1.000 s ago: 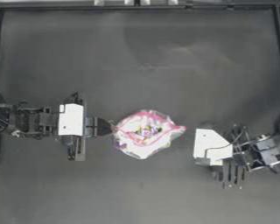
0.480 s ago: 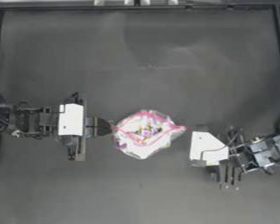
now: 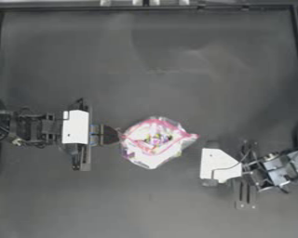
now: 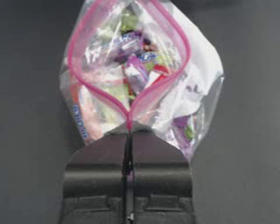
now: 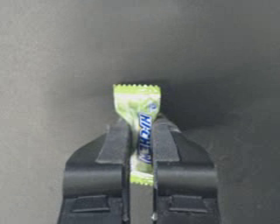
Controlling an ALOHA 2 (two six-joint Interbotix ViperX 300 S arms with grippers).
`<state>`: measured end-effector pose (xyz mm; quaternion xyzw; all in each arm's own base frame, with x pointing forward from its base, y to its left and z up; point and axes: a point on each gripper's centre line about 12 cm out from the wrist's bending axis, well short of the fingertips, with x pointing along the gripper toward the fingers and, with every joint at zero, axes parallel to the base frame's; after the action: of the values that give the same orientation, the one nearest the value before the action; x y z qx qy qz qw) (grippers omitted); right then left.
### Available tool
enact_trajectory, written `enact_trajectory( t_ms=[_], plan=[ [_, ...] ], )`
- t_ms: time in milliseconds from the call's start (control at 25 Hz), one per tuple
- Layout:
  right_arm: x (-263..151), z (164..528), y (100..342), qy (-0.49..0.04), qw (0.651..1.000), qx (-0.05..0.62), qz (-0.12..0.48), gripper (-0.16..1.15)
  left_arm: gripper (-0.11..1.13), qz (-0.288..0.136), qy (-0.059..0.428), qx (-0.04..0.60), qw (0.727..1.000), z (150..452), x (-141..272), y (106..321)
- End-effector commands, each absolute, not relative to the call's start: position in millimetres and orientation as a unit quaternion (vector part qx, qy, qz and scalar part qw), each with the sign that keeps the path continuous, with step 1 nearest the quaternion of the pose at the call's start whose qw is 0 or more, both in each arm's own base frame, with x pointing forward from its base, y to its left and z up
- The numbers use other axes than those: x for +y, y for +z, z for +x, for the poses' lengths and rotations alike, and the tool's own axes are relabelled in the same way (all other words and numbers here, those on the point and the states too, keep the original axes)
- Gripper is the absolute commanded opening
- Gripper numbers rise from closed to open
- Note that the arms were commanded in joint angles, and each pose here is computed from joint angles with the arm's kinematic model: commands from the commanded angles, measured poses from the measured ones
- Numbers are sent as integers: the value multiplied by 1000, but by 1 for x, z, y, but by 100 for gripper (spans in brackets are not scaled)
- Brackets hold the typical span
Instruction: Put candy in bag
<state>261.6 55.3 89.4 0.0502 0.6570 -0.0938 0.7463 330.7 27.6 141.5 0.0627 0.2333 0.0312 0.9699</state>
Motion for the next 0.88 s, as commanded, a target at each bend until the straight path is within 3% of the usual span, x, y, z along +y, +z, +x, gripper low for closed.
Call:
enact_trajectory(
  t_ms=[40, 280, 880],
  plan=[
    [58, 262, 91, -91, 746, 658, 42, 20, 5, 63, 32, 212, 975, 337, 27, 153],
    [60, 266, 104, -83, 763, 639, 51, 6, 5, 63, 31, 212, 975, 336, 27, 153],
    [46, 273, 190, -64, 852, 509, 102, 6, 5, 64, 31, 210, 975, 336, 27, 155]
  ],
)
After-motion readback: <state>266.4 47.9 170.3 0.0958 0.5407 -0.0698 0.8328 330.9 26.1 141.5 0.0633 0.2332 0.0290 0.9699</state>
